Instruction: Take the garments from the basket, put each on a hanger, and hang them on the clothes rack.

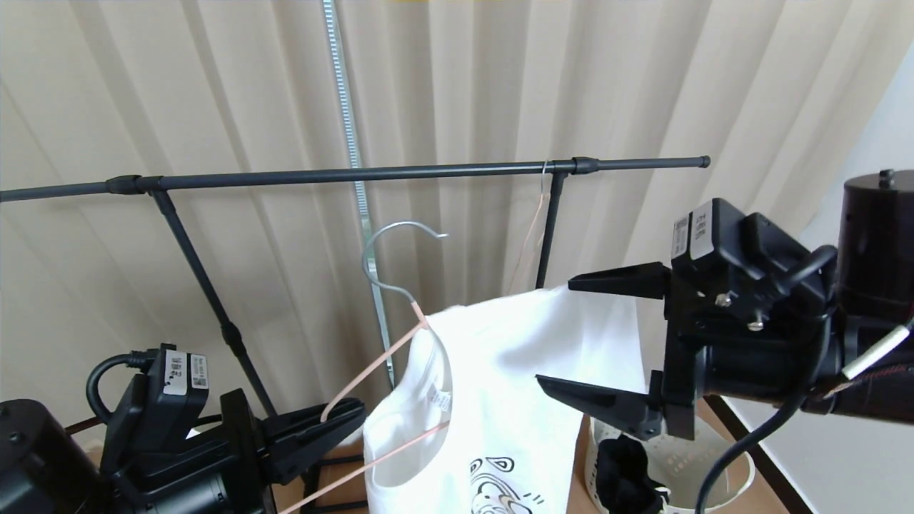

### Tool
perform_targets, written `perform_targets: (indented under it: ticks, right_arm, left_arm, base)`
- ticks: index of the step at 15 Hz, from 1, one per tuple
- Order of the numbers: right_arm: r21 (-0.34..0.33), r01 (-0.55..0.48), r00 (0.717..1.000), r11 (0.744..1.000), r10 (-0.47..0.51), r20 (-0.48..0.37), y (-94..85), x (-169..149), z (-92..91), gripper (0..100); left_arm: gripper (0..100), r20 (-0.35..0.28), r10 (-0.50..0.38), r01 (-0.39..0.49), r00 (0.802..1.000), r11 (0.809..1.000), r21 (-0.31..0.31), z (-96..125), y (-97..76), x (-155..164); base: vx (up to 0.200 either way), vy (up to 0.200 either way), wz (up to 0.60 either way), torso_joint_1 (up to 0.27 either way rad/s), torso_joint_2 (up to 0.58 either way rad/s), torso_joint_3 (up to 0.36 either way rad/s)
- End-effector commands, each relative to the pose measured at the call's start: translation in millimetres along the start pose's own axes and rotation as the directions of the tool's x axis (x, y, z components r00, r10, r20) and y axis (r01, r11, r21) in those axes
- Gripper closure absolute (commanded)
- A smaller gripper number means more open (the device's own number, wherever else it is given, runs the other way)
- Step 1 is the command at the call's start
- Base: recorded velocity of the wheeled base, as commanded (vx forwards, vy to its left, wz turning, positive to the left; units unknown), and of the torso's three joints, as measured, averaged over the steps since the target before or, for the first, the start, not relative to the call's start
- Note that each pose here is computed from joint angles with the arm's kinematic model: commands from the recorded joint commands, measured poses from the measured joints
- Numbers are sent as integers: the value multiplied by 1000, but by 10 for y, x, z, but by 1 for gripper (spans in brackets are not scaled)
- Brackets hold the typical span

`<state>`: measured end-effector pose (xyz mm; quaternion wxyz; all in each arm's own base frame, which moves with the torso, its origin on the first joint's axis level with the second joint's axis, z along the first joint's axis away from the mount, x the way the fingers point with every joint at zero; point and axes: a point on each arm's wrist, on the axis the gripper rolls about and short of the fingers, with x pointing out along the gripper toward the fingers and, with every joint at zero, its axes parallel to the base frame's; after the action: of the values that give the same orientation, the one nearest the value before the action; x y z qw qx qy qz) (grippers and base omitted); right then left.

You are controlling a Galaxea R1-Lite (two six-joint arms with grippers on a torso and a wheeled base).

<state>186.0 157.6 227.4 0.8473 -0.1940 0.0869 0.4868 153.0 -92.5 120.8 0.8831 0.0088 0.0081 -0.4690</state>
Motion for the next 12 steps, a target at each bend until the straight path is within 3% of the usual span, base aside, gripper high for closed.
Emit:
perform_targets:
  ticks: [1,4,8,10,12]
  right_arm:
    - [-35,-19,1000,999,19,1,-160,-214,220,0]
    - [-54,-111,990,992,106,-94,-133,-283,246,0]
    - [-133,-233,943,963,191,-272,-257,-334,356,0]
    - [-134,-311,920,941,262,-291,-418,-243,309,0]
    - [-99,-439,860,893,385,-335,-614,-64,244,0]
  left_arm:
    - [100,-10,3,-3,1000,1000,-5,-21,13,9]
    - [100,-36,1,-2,999,1000,-13,-73,26,41]
    - [100,-61,-28,26,998,999,-25,-125,-4,91]
    - [100,-65,-45,43,997,999,-27,-133,-31,108]
    - [100,-66,-54,53,996,998,-23,-136,-46,116]
  base:
    - [0,0,0,0,0,0]
    - [0,0,0,0,0,0]
    - [0,0,0,0,0,0]
    - [0,0,0,0,0,0]
    - [0,0,0,0,0,0]
